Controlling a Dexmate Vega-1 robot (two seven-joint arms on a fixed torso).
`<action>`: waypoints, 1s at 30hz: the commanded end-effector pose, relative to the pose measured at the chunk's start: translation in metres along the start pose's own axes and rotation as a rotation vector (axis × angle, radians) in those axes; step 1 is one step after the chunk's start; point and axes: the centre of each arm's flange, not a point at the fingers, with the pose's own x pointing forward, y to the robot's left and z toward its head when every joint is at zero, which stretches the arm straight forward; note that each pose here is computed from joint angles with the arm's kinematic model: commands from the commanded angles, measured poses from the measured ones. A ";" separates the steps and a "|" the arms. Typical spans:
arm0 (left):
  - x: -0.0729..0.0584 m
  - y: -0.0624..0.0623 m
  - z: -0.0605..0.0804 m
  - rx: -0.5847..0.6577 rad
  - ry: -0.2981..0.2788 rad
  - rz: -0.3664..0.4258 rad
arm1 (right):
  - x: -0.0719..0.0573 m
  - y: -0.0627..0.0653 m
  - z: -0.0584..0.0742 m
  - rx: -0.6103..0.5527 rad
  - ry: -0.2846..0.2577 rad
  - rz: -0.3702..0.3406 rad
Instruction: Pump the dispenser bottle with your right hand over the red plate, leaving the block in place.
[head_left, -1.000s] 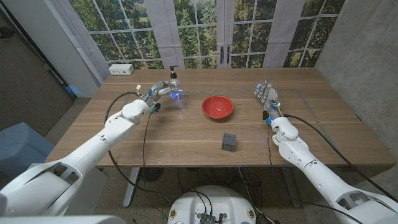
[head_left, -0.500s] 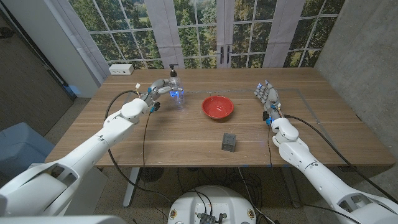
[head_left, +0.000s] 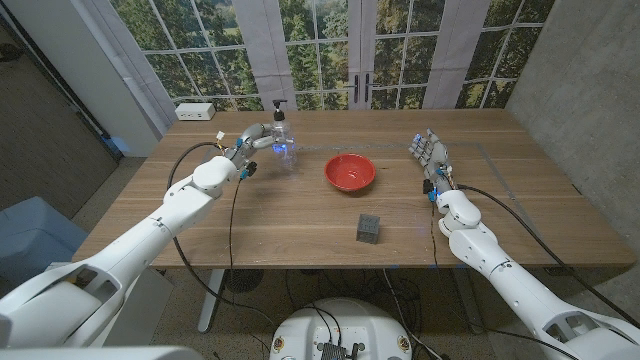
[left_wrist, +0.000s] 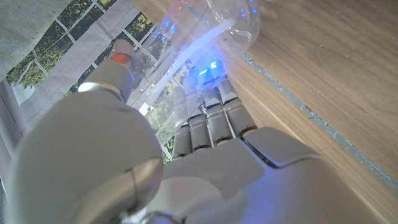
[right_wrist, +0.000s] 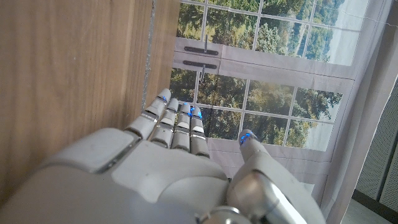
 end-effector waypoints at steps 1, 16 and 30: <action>-0.005 -0.003 0.010 0.012 -0.034 -0.003 | -0.001 0.000 0.001 -0.003 -0.005 0.003; -0.017 -0.002 0.013 0.009 -0.045 0.008 | 0.000 0.004 0.001 -0.001 -0.002 0.013; -0.027 -0.006 0.013 -0.012 -0.051 0.007 | -0.002 0.007 0.002 -0.008 -0.008 0.015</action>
